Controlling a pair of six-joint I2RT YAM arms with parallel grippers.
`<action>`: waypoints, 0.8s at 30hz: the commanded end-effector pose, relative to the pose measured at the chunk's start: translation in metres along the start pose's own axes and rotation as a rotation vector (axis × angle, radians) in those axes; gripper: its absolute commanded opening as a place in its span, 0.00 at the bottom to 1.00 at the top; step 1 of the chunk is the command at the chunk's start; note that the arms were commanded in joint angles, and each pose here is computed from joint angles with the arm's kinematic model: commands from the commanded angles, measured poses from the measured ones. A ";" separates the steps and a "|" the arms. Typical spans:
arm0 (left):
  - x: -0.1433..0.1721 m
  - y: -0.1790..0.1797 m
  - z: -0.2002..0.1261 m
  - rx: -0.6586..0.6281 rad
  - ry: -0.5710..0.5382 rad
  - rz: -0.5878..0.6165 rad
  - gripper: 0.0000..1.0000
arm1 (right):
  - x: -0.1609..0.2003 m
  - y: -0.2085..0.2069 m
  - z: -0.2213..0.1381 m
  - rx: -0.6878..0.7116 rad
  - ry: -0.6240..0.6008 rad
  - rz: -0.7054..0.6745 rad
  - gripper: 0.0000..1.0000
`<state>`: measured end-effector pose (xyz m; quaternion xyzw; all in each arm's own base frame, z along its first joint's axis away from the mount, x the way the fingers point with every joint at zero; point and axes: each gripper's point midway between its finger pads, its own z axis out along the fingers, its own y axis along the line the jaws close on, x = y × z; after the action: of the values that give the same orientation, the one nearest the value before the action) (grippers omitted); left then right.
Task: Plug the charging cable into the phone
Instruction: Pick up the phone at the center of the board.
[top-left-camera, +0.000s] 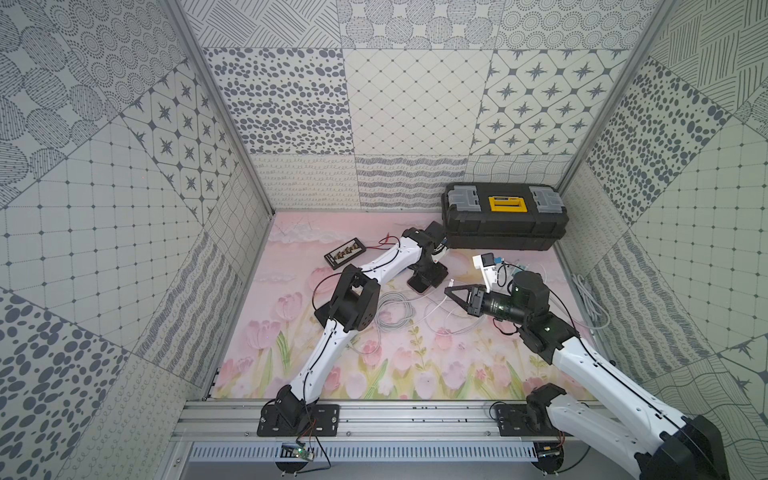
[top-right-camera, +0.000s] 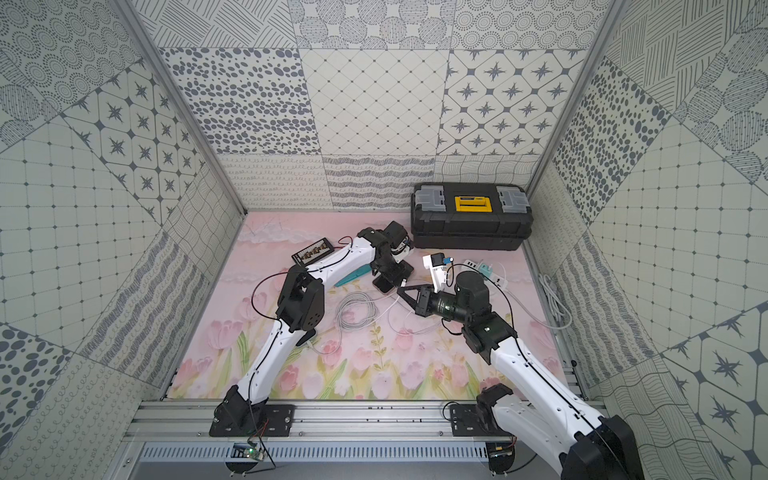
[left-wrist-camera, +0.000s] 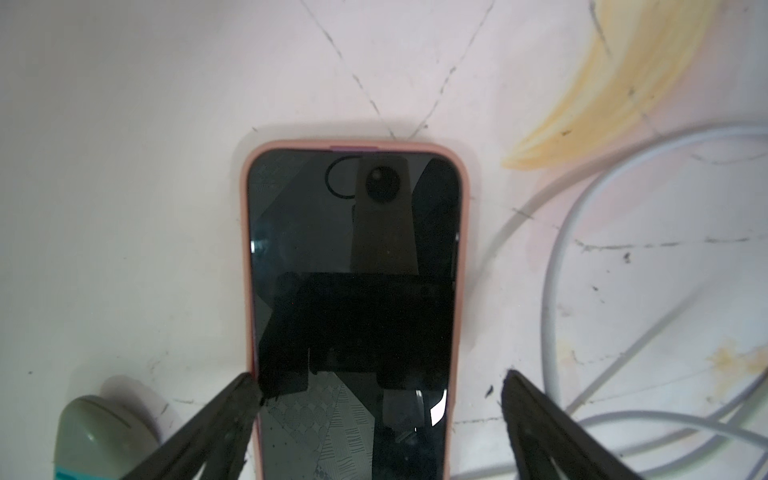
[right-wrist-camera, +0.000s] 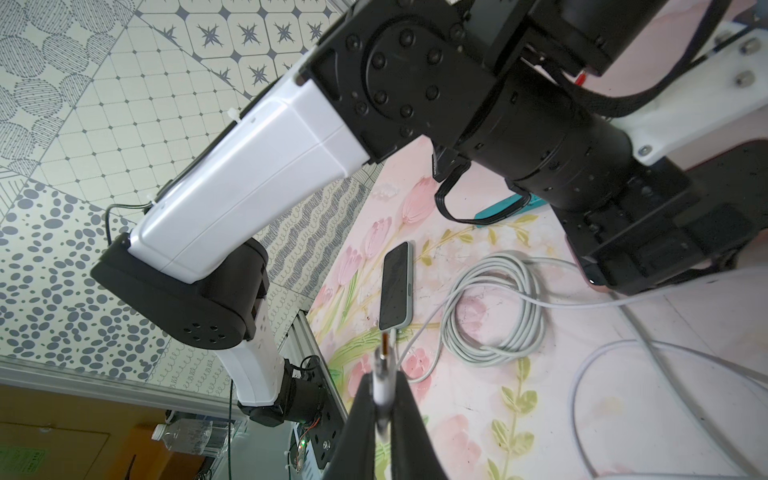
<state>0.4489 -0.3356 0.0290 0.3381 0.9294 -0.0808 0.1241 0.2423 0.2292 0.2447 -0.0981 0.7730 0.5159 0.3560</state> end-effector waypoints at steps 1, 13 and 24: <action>0.010 0.018 0.010 -0.081 0.045 -0.004 0.99 | -0.003 0.003 0.000 -0.023 -0.018 -0.015 0.00; -0.014 0.016 -0.015 -0.095 -0.063 0.011 0.98 | -0.004 -0.001 0.005 -0.027 -0.016 -0.005 0.00; -0.002 0.010 0.003 -0.033 -0.008 0.019 0.99 | -0.005 -0.001 0.008 -0.027 -0.010 -0.006 0.00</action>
<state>0.4642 -0.3291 0.0351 0.3369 0.9270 -0.0526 0.1559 0.2472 0.2323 0.2381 -0.0925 0.7758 0.5185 0.3476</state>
